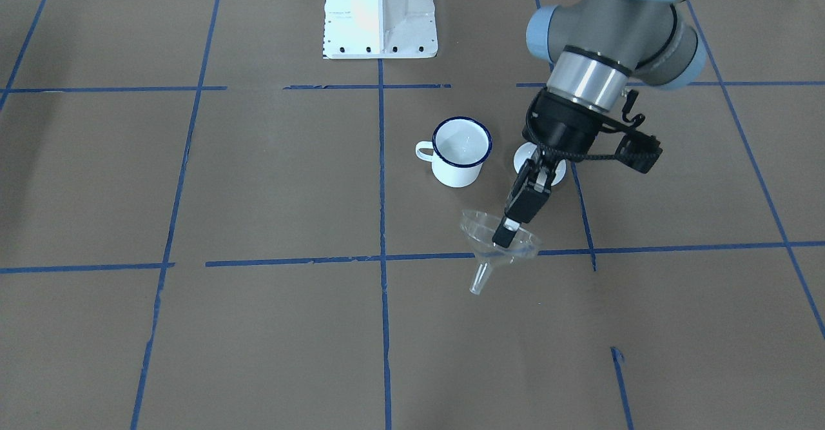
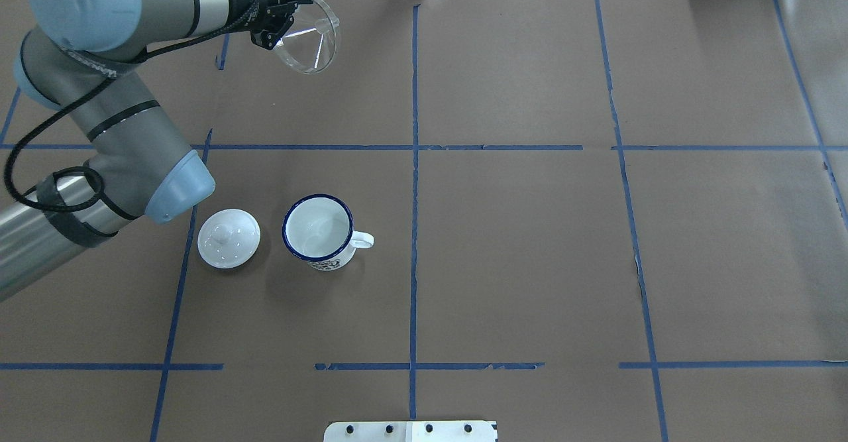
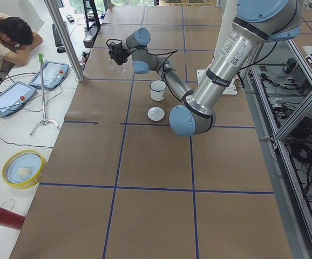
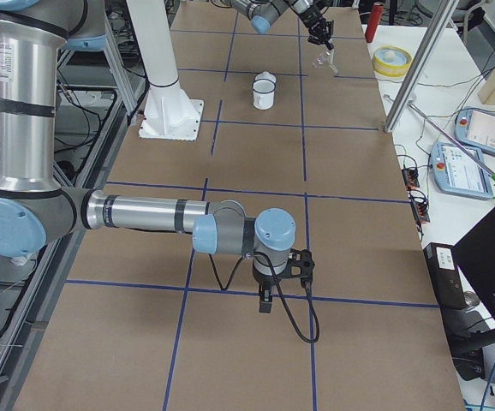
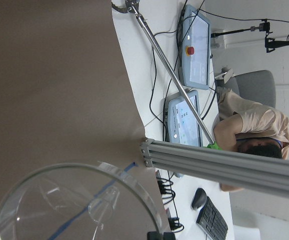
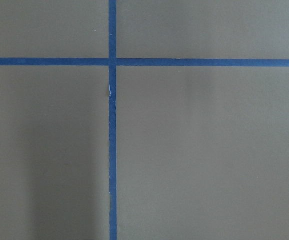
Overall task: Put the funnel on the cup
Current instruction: 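Lift the funnel and carry it over the open mug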
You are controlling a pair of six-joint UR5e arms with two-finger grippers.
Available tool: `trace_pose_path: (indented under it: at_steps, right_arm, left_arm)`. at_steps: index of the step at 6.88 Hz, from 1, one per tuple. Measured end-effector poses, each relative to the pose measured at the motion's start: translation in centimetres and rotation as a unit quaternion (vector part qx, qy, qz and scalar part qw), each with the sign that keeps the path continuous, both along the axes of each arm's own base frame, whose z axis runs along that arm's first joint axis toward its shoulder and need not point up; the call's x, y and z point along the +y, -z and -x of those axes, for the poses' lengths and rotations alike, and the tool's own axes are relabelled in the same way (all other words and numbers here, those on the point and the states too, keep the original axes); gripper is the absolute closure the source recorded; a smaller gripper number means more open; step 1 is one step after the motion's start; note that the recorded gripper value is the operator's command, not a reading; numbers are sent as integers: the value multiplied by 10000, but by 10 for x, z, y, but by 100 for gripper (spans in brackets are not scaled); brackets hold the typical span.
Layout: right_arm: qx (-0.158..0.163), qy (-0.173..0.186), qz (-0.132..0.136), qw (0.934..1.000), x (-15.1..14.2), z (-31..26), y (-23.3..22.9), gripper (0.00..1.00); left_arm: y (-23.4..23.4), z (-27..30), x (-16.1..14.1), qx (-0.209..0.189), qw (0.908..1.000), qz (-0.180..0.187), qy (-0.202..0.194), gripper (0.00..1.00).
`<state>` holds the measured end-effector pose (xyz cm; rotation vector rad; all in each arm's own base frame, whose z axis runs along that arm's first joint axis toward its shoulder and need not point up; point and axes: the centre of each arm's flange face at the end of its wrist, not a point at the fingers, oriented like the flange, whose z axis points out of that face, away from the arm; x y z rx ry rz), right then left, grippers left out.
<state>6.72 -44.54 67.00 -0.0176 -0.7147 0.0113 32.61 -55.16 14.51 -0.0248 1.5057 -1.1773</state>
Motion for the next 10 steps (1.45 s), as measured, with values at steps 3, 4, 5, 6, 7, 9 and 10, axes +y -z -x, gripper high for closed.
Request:
trace_pose_path:
  at_steps: [3, 4, 5, 6, 7, 9, 10]
  right_arm:
    - [0, 0, 0, 10000, 0, 0, 0, 0]
    - [0, 0, 0, 10000, 0, 0, 0, 0]
    - [0, 0, 0, 10000, 0, 0, 0, 0]
    - [0, 0, 0, 10000, 0, 0, 0, 0]
    - [0, 0, 0, 10000, 0, 0, 0, 0]
    - [0, 0, 0, 10000, 0, 0, 0, 0]
    - [0, 0, 0, 10000, 0, 0, 0, 0]
  left_arm:
    - [59, 55, 71, -740, 9916, -118, -1053, 100]
    - [69, 61, 87, -1094, 9831, -164, -1457, 100]
    - [73, 55, 98, -1455, 9711, -185, -1884, 100]
    - [73, 45, 105, -1813, 9570, -202, -2255, 100]
    - [70, 34, 110, -2157, 9417, -215, -2574, 100]
    - [68, 1, 97, -2642, 9167, -43, -2997, 100]
    - [68, -23, 80, -2826, 9056, 85, -3161, 100]
